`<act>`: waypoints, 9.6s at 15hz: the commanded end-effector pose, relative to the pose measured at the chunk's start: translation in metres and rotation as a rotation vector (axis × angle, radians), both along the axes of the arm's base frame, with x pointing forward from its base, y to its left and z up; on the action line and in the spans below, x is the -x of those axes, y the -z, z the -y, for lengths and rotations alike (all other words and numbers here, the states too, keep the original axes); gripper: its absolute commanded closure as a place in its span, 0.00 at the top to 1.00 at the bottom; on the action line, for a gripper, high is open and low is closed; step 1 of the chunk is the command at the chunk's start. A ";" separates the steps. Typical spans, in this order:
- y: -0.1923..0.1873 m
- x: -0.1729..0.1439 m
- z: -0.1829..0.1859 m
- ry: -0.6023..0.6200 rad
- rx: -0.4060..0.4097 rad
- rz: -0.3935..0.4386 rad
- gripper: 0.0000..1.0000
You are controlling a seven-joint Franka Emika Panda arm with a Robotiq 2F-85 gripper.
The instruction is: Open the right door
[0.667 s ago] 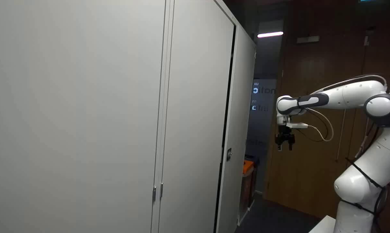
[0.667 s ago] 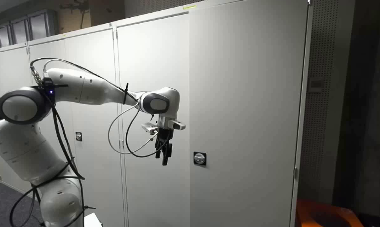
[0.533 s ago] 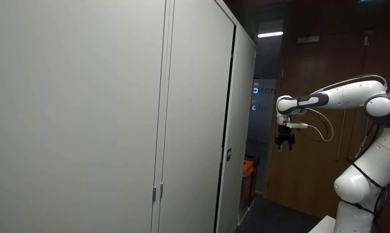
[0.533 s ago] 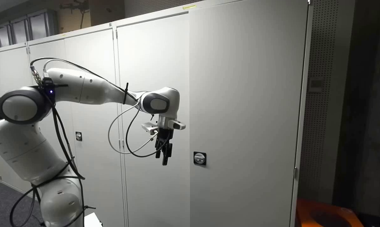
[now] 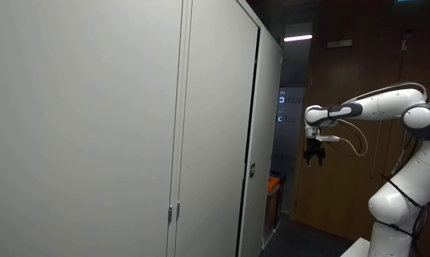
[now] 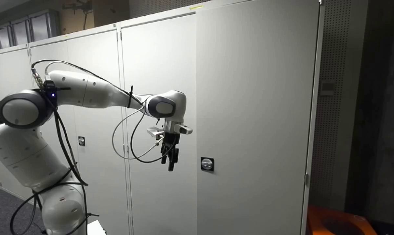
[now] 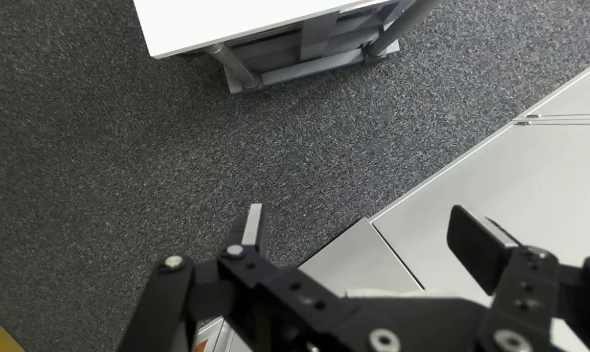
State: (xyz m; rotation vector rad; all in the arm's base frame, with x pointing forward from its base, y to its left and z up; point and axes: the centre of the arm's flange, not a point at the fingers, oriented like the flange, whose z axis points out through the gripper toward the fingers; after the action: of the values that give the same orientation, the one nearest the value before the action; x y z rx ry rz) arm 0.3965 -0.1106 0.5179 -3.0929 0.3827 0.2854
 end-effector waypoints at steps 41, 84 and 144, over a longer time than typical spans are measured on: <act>-0.378 -0.146 -0.192 -0.112 0.605 1.187 1.00; -0.357 -0.155 -0.173 0.031 0.685 1.310 1.00; -0.274 0.115 0.128 0.957 0.742 0.694 1.00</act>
State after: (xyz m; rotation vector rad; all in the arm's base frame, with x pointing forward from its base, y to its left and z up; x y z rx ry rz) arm 0.2976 -0.2179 0.8023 -2.8193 2.0311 -1.1810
